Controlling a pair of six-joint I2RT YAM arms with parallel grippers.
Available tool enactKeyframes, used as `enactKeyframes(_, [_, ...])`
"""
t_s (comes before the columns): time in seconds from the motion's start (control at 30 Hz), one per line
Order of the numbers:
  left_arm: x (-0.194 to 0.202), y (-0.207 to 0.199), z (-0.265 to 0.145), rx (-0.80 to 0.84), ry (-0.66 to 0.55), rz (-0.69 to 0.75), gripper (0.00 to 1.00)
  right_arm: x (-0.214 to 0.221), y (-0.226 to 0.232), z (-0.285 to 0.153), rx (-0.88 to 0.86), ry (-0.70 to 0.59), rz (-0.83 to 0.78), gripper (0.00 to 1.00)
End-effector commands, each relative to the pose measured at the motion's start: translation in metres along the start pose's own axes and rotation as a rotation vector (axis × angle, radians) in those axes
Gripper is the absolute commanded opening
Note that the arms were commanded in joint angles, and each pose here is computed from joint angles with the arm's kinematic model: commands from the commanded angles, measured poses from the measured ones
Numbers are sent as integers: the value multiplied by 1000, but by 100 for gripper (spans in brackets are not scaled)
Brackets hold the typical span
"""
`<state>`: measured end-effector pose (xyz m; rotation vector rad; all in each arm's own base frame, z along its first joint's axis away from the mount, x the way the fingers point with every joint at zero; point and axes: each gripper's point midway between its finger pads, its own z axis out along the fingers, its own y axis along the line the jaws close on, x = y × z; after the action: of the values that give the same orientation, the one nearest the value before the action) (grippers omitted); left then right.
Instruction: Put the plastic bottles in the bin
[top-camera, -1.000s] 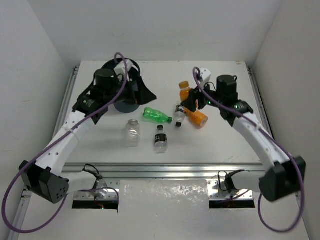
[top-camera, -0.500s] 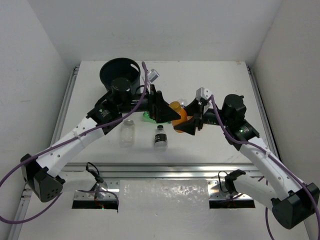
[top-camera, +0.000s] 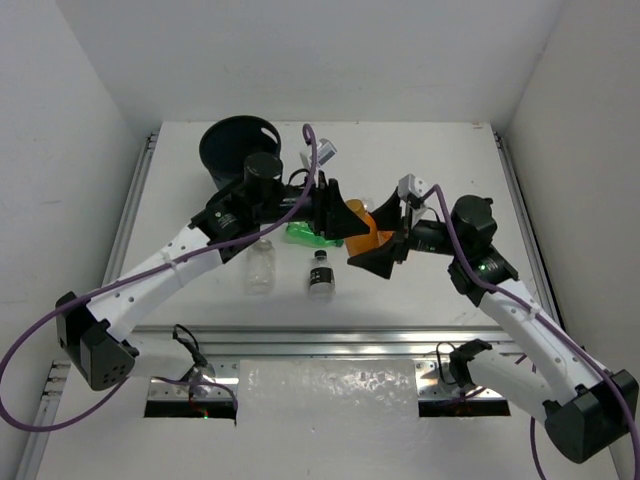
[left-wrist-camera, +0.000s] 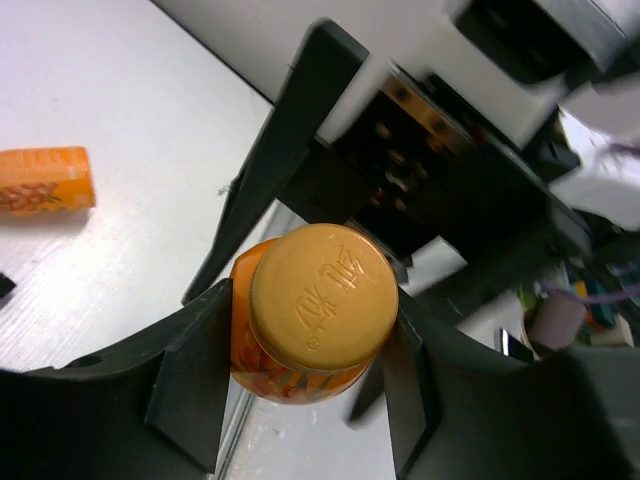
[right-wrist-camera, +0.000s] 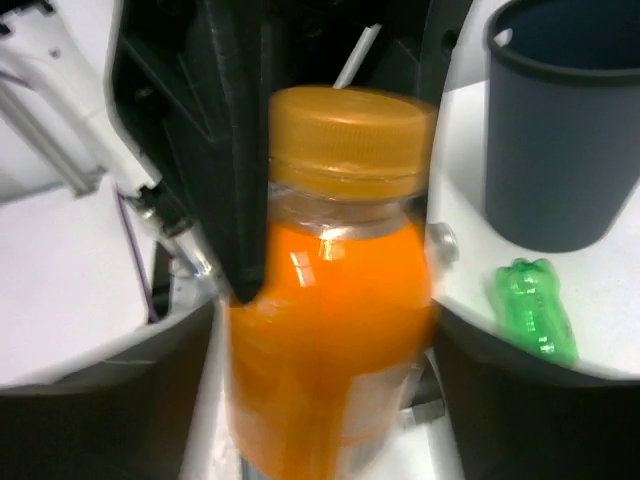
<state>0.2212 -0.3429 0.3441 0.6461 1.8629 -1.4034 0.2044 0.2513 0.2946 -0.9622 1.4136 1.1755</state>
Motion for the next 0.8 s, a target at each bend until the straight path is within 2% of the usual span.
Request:
enactKeyframes(0.0, [-45,-8,0,-39,-159,57,0,-19,33,-2,-113,-66,-88,97])
enactKeyframes(0.1, [-77,15,-21,-255,-284,33,0,-13,9,-9,72,-60,-50,99])
enactKeyframes(0.13, [-77,38,-32,-380,-276,-5,0,-3,-11,-15,207,-36,-7,99])
enactKeyframes(0.17, [-106,50,-55,-517,-377,-8,0,2,-22,-20,284,-24,13,99])
enactKeyframes(0.2, [-104,67,-71,-630,-375,-38,0,9,-29,-28,357,-2,41,99])
enactKeyframes(0.23, [-118,89,-96,-748,-430,-62,0,11,-46,-38,479,-2,52,99])
enactKeyframes(0.27, [-137,96,-119,-817,-495,-71,0,17,-51,-43,526,12,68,99])
enactKeyframes(0.4, [-170,160,-194,-1067,-594,-130,0,33,-68,-60,670,100,128,99])
enactKeyframes(0.47, [-186,175,-211,-1116,-625,-136,0,38,-75,-63,709,127,144,99])
enactKeyframes(0.5, [-186,205,-219,-1173,-606,-160,0,44,-78,-64,722,153,155,99])
enactKeyframes(0.57, [-199,219,-225,-1195,-604,-178,0,49,-92,-73,813,174,162,99])
enactKeyframes(0.6, [-195,244,-221,-1224,-562,-193,8,55,-100,-76,855,210,175,99])
enactKeyframes(0.63, [-207,244,-221,-1216,-575,-185,16,60,-108,-81,901,240,179,99])
enactKeyframes(0.67, [-207,249,-217,-1207,-551,-193,25,75,-115,-94,974,326,200,99])
enactKeyframes(0.7, [-202,267,-211,-1211,-514,-211,47,65,-124,-98,1009,344,207,99])
enactKeyframes(0.73, [-210,263,-209,-1193,-521,-204,61,84,-136,-99,1023,435,238,99])
enactKeyframes(0.77, [-208,267,-207,-1195,-503,-212,69,90,-140,-102,1032,476,255,99])
